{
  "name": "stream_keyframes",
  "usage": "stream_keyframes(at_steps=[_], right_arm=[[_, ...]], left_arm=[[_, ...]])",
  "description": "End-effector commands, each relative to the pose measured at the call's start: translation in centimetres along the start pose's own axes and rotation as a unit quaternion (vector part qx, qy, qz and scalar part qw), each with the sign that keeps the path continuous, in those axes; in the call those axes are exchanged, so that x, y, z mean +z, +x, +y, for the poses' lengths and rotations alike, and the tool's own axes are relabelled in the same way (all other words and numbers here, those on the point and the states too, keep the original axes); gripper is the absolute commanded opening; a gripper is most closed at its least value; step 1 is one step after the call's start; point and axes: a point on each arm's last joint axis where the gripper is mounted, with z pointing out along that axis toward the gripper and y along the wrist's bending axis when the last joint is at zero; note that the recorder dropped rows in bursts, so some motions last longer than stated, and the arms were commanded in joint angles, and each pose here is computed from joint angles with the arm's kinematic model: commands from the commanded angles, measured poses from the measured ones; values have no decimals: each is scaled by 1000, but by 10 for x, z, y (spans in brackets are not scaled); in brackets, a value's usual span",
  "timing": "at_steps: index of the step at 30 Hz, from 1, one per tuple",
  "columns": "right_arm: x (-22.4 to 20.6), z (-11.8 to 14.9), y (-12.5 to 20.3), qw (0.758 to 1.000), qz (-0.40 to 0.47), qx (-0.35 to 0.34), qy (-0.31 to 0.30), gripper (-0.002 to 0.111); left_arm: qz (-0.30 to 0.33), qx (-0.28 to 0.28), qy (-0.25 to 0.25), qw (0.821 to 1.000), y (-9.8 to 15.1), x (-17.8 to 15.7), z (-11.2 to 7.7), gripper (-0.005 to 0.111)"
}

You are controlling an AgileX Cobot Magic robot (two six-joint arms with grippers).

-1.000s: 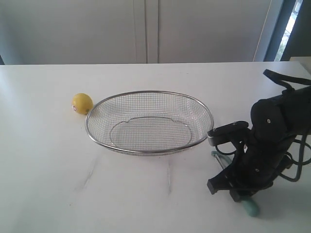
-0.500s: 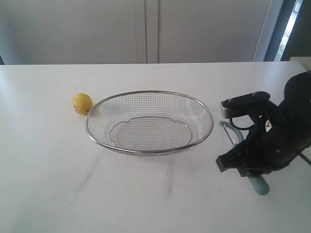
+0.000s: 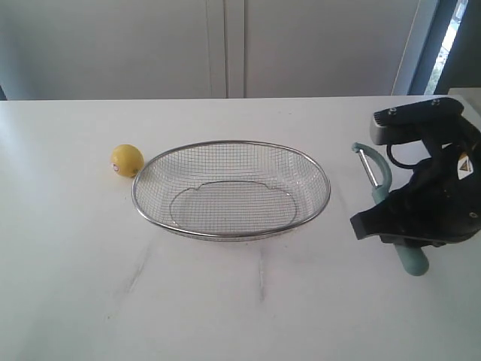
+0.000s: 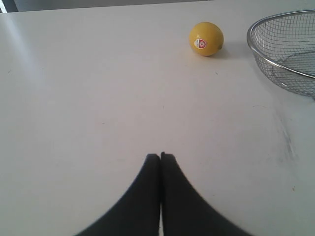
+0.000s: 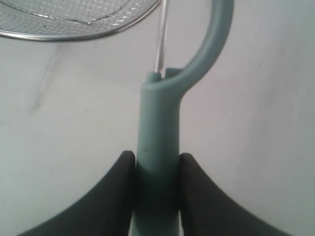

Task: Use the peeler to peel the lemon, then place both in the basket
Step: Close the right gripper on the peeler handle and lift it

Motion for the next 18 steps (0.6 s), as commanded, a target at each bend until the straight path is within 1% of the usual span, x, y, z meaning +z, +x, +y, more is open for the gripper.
stream_keyframes(at_steps=[1, 10, 18], right_arm=[[-2, 4, -1, 999, -16, 25, -23, 0], [-5, 6, 1, 999, -12, 36, -34, 0], [-28, 6, 1, 996, -68, 27, -41, 0]], left_arm=[[-3, -3, 1, 1000, 0, 0, 0, 0], [-3, -3, 1, 1000, 0, 0, 0, 0], [-3, -3, 1, 1000, 0, 0, 0, 0]])
